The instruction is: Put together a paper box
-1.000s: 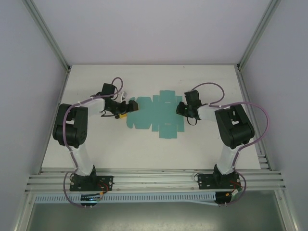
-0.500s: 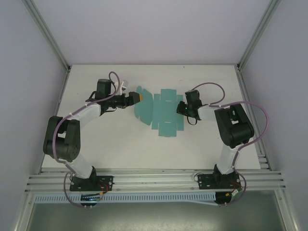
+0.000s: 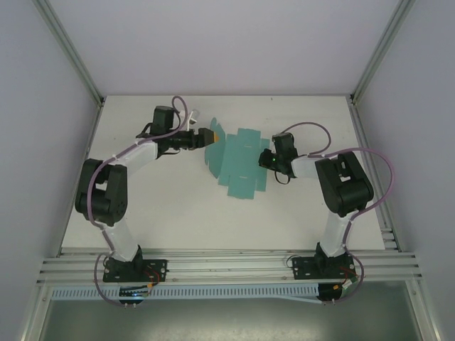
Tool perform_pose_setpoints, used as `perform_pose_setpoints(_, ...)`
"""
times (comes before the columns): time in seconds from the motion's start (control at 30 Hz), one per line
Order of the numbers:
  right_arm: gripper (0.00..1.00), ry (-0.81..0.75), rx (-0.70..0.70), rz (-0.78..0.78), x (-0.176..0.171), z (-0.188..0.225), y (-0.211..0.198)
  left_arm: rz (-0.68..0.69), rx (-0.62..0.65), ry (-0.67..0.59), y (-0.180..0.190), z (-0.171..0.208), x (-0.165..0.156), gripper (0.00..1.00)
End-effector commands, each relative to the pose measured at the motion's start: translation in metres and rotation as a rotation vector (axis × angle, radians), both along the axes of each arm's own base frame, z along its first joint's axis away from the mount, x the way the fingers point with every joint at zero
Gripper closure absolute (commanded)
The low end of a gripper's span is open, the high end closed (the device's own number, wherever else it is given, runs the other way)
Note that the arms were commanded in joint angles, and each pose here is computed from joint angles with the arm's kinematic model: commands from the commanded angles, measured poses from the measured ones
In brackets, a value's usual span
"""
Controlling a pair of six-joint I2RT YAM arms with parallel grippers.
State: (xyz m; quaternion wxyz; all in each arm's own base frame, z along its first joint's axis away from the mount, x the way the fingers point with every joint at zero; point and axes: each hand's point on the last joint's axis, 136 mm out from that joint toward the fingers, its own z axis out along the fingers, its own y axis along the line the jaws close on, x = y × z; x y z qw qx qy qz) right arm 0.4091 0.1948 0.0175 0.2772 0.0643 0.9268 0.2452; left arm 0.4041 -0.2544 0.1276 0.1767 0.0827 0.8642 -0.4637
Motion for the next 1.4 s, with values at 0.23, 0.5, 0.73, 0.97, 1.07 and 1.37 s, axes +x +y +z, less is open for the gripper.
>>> perform_pose_setpoints(0.23,0.89,0.353,-0.122,0.077,-0.083,-0.079,-0.013,0.051,0.248,0.117,0.021,-0.050,0.000,0.40)
perform_pose_setpoints(0.5,0.89,0.334,-0.158,0.081,-0.076,-0.069,-0.016,0.086,0.347,0.096,0.032,-0.060,0.016,0.72)
perform_pose_setpoints(0.73,0.67,0.168,-0.127,0.048,-0.042,-0.003,-0.014,0.096,0.297,-0.009,0.029,-0.028,0.018,1.00)
perform_pose_setpoints(0.97,0.44,-0.082,-0.019,0.057,-0.041,0.097,-0.013,0.112,0.080,-0.268,0.024,0.063,-0.012,1.00)
perform_pose_setpoints(1.07,0.43,-0.176,0.049,0.051,-0.051,0.130,-0.023,0.147,-0.006,-0.368,0.030,0.097,-0.032,1.00)
perform_pose_setpoints(1.37,0.40,-0.417,0.451,0.179,-0.071,0.195,-0.049,0.113,-0.245,-0.603,0.035,0.186,-0.092,1.00)
